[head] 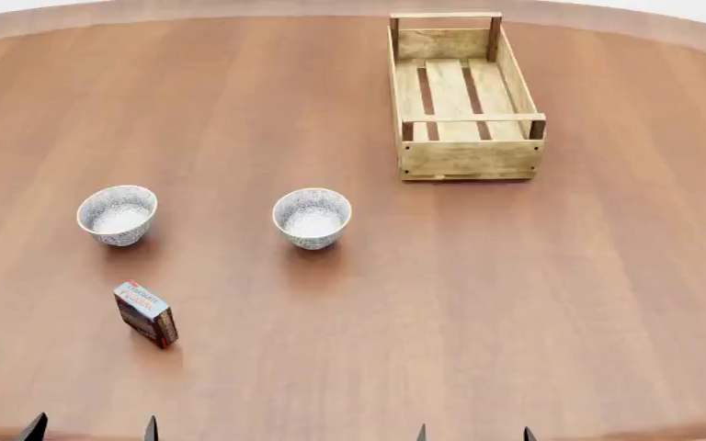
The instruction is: Stack the right bowl on the left bowl and place them in the tray.
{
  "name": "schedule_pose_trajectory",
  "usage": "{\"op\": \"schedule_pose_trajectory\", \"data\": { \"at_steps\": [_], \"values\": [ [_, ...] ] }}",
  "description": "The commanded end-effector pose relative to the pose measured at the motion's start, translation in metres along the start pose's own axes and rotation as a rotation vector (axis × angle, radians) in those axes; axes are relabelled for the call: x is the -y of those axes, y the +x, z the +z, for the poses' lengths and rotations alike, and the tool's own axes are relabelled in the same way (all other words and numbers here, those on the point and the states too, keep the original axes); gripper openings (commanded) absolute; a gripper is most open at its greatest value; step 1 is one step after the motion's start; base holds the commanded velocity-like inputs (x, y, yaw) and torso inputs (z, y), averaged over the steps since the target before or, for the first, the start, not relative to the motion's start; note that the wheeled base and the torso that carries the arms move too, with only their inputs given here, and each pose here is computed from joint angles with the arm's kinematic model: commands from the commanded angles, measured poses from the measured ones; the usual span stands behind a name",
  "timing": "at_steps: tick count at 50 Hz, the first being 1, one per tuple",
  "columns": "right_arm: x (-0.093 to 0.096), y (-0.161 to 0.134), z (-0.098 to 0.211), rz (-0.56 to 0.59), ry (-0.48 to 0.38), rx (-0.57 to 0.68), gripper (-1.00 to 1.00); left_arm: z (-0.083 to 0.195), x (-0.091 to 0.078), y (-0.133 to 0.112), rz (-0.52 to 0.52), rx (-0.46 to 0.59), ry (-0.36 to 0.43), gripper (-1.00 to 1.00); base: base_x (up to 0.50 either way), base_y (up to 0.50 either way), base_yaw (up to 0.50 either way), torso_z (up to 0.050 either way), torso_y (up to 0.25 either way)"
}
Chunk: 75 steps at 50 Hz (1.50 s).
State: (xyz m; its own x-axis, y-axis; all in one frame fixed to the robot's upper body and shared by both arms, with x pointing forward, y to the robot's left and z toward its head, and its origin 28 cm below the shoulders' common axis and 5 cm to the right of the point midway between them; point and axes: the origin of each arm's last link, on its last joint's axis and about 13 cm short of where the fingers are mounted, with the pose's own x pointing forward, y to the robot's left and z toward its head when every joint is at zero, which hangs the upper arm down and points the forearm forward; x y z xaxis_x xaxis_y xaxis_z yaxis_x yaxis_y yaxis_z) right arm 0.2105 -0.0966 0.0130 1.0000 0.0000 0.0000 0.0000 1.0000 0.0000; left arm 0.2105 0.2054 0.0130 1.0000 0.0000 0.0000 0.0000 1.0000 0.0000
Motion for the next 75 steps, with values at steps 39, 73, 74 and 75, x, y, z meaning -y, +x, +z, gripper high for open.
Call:
{"op": "schedule_pose_trajectory", "data": {
  "at_steps": [39,73,74,75],
  "values": [
    [-0.001,-0.001,0.0,-0.048,-0.041,0.025,1.0,0.0,-0.001,0.0,0.001,0.008,-0.015,1.0,0.0,0.22,0.0,0.0,0.0],
    [0.007,0.005,0.088,-0.061,-0.035,0.075,1.0,0.089,-0.009,0.006,-0.015,0.005,-0.054,1.0,0.0,0.0,0.0,0.0,0.0],
    [0.008,0.005,0.093,-0.049,-0.022,0.079,1.0,0.094,-0.009,0.008,-0.009,0.013,-0.038,1.0,0.0,0.0,0.0,0.0,0.0],
    [0.009,0.005,0.097,-0.049,-0.019,0.079,1.0,0.097,-0.01,0.008,-0.011,0.031,-0.039,1.0,0.0,0.0,0.0,0.0,0.0]
  ]
}}
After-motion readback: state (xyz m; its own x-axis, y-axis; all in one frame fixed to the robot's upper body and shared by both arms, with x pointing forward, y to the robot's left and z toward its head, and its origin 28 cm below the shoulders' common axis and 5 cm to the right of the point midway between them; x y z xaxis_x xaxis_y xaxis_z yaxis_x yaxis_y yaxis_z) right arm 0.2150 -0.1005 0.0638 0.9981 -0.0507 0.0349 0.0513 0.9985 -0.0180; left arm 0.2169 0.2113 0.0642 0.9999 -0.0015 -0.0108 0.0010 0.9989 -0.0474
